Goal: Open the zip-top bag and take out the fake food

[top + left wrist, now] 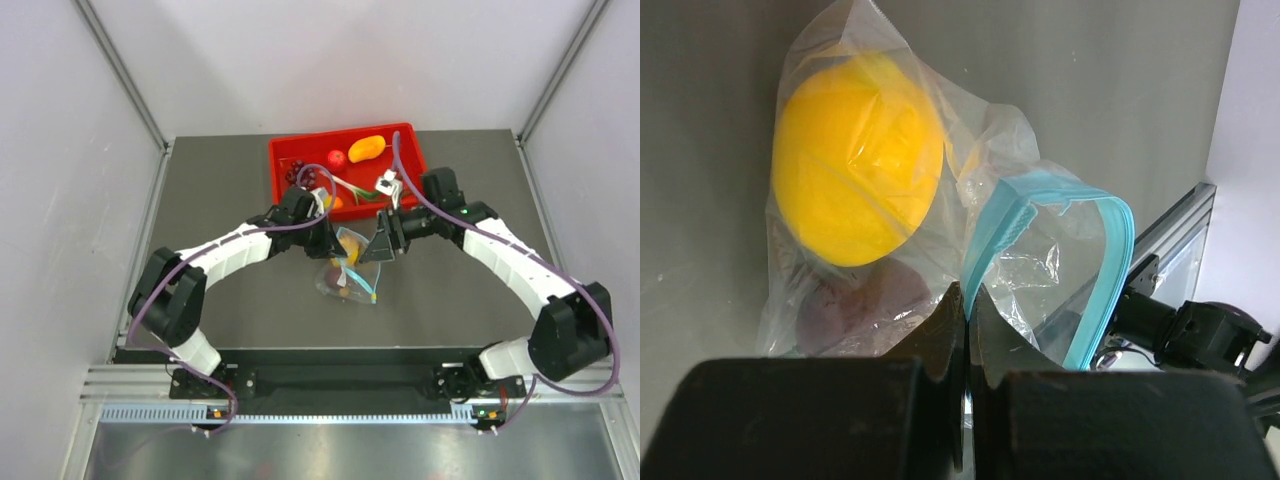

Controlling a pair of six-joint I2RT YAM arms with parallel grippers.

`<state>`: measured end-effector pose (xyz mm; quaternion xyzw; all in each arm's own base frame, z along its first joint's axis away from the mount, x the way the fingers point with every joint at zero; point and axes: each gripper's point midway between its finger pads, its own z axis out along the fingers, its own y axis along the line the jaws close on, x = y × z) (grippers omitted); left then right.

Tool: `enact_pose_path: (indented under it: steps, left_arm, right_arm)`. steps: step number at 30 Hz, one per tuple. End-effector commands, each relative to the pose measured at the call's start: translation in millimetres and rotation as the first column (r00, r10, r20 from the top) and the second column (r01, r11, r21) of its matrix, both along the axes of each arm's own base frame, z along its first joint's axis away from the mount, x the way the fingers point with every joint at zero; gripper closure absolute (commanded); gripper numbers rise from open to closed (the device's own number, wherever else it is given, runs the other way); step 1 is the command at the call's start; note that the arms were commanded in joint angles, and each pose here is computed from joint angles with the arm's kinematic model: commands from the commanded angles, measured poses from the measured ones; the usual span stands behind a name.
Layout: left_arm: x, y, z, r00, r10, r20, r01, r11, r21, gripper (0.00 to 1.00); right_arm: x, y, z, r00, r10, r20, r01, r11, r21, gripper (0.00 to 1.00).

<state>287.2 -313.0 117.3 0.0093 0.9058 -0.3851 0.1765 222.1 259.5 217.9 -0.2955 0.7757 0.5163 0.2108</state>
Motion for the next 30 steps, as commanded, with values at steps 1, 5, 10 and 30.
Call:
enact_pose_path:
  steps: [1,5,10,30]
  left_arm:
    - [10.5,-13.7,26.6,0.998,-0.015,0.057,0.019,0.998,-0.062,1.00]
    - [11.6,-13.2,29.4,0.998,-0.010,0.060,0.014,0.998,-0.063,1.00]
    - [6.7,-13.3,33.0,0.998,-0.024,0.061,0.028,0.997,-0.074,1.00]
    - [-1.0,-8.0,35.0,0.995,-0.054,0.080,0.059,0.997,-0.058,1.00]
  right_arm:
    - [-22.5,9.6,-13.3,0.987,0.148,-0.057,-0.148,0.989,0.011,0.32]
    - [-2.6,10.3,-49.8,0.994,0.074,-0.080,-0.081,0.993,-0.087,0.36]
    - [22.8,12.4,-81.8,0.996,-0.031,-0.085,0.018,0.988,-0.156,0.38]
    - [69.0,-2.1,-108.5,0.906,-0.410,-0.109,0.392,0.907,-0.153,0.37]
